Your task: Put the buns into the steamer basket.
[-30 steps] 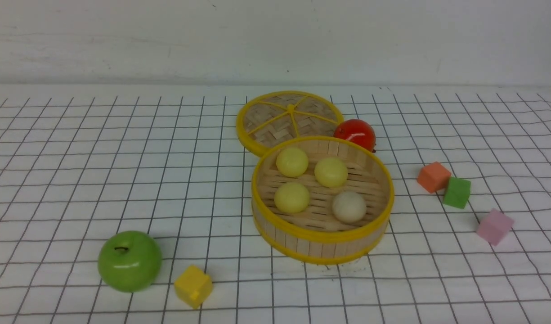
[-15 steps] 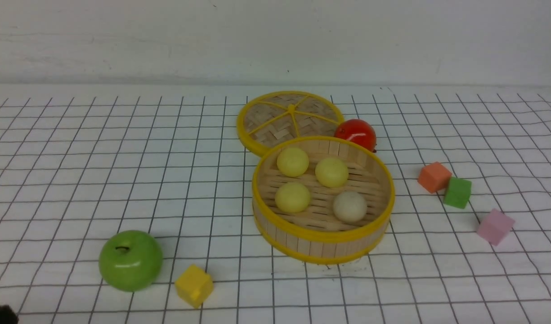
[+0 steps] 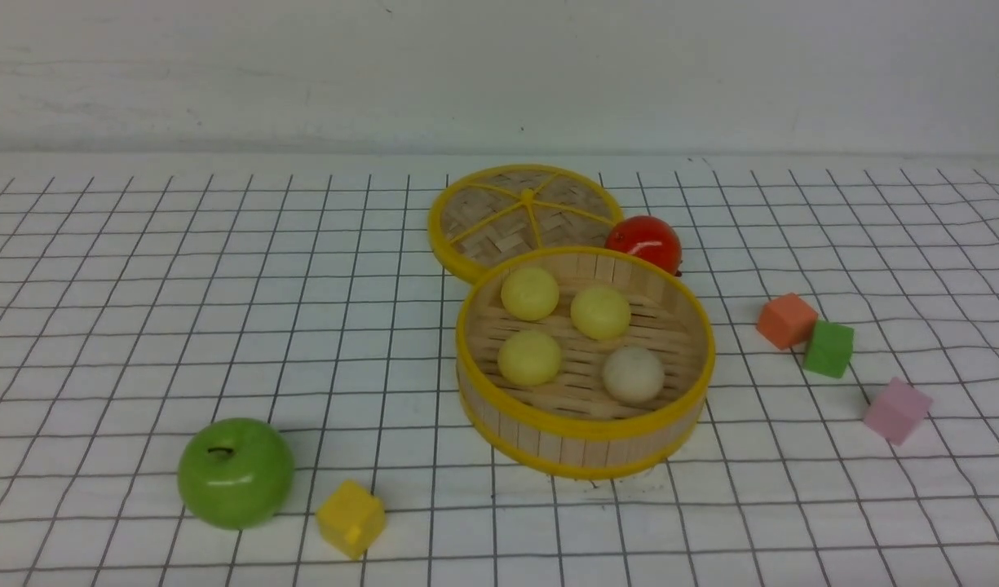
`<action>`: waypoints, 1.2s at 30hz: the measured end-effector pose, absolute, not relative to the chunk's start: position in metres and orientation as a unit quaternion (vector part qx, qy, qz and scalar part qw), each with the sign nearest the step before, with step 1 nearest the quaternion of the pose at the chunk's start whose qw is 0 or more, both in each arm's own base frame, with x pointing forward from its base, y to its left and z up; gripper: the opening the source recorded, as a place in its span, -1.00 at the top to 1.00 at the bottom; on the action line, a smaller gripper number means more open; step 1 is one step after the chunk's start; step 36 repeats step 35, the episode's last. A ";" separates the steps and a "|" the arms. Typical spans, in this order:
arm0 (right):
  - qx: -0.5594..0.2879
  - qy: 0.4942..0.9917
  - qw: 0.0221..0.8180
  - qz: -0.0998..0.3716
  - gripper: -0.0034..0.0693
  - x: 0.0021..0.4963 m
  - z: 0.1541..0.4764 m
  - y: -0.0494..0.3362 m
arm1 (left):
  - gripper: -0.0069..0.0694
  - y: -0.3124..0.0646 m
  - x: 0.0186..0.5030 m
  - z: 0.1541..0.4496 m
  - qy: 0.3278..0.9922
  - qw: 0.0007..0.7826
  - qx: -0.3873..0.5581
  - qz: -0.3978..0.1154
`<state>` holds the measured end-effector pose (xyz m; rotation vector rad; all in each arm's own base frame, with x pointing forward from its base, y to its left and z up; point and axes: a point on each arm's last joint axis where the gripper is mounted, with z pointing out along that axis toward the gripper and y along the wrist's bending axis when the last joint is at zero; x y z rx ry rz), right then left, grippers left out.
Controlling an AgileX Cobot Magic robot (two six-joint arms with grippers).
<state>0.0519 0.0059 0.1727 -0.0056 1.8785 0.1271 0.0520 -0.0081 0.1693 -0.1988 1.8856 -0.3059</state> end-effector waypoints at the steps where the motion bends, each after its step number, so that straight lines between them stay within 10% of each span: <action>1: -0.002 0.807 0.589 0.055 0.86 0.052 0.173 0.006 | 0.85 -0.008 0.052 0.169 0.804 0.573 -0.085 -0.131; 36: -0.002 0.807 0.589 0.055 0.76 0.052 0.173 0.006 | 0.85 -0.008 0.052 0.169 0.804 0.574 -0.086 -0.131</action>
